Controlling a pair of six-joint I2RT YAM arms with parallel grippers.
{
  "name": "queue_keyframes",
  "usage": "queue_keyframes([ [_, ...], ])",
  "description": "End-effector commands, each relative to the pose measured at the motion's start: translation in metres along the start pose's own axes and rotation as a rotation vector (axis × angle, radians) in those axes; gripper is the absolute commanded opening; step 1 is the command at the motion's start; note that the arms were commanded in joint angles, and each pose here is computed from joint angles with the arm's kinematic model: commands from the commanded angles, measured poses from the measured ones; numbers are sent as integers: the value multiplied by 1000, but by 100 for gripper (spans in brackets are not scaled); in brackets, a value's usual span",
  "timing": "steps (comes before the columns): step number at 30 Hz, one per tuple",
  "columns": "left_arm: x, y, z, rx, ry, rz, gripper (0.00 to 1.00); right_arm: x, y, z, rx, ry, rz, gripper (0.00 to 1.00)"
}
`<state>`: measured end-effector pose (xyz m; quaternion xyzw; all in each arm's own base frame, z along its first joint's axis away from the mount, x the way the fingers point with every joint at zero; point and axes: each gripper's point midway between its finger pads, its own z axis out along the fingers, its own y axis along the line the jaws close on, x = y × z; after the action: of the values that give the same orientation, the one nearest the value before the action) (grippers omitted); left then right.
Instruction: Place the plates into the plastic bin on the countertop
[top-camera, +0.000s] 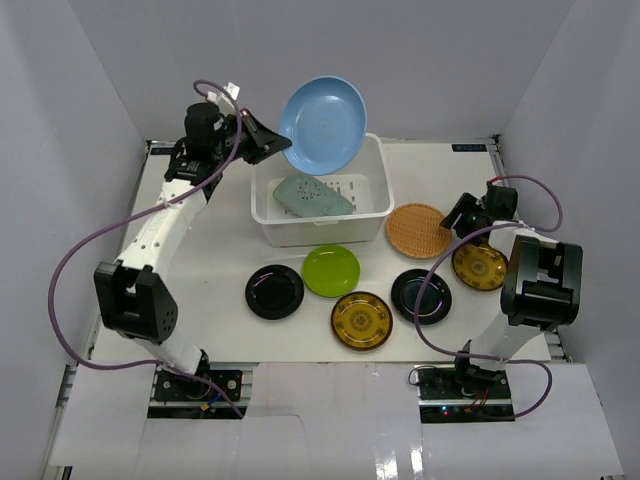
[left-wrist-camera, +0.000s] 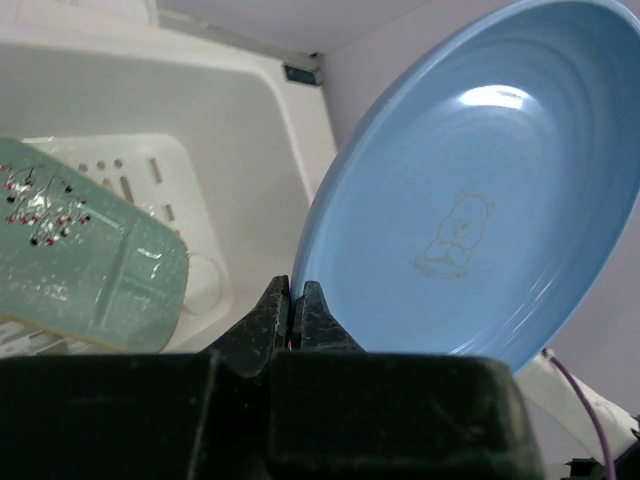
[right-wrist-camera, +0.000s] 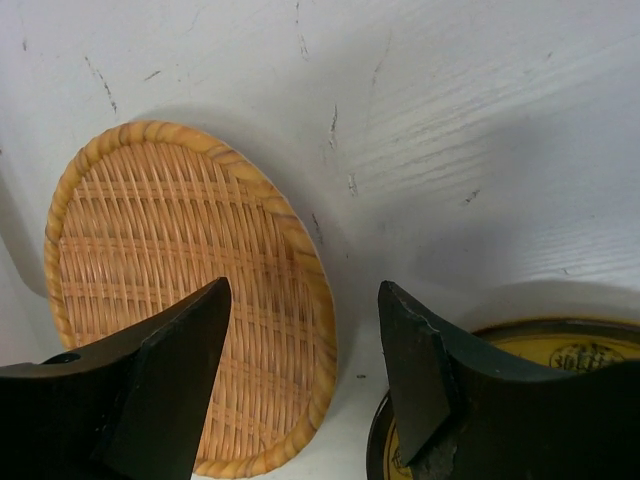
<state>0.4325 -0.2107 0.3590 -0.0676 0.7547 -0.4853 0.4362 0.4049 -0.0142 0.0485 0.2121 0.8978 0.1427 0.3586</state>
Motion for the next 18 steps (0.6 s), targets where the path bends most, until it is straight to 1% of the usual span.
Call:
queue_keyframes([
  [1,36,18,18,-91,163,42,0,-20,12,7,-62,-20,-55,67],
  [2,30,5,24,-78,164,76,0,-20,13,9,-75,-13,-59,66],
  [3,41,20,38,-110,210,94,0,-19,14,11,-86,-4,-60,65],
  [4,53,26,43,-147,248,94,0,-14,15,14,-100,12,-56,63],
  [5,49,22,48,-152,245,115,0,-12,16,16,-112,17,-47,61],
  [6,57,41,53,-213,267,118,0,-8,16,19,-125,25,-39,60],
  [12,55,82,56,-387,259,170,0,0,27,28,-211,42,15,57],
  [14,59,99,60,-434,290,194,0,-2,31,28,-241,27,40,55],
  [15,57,96,58,-445,307,200,0,2,31,29,-246,33,50,54],
  [16,61,107,61,-472,332,213,0,3,32,29,-257,35,58,52],
  [18,61,110,61,-491,347,227,0,9,34,31,-275,38,76,50],
])
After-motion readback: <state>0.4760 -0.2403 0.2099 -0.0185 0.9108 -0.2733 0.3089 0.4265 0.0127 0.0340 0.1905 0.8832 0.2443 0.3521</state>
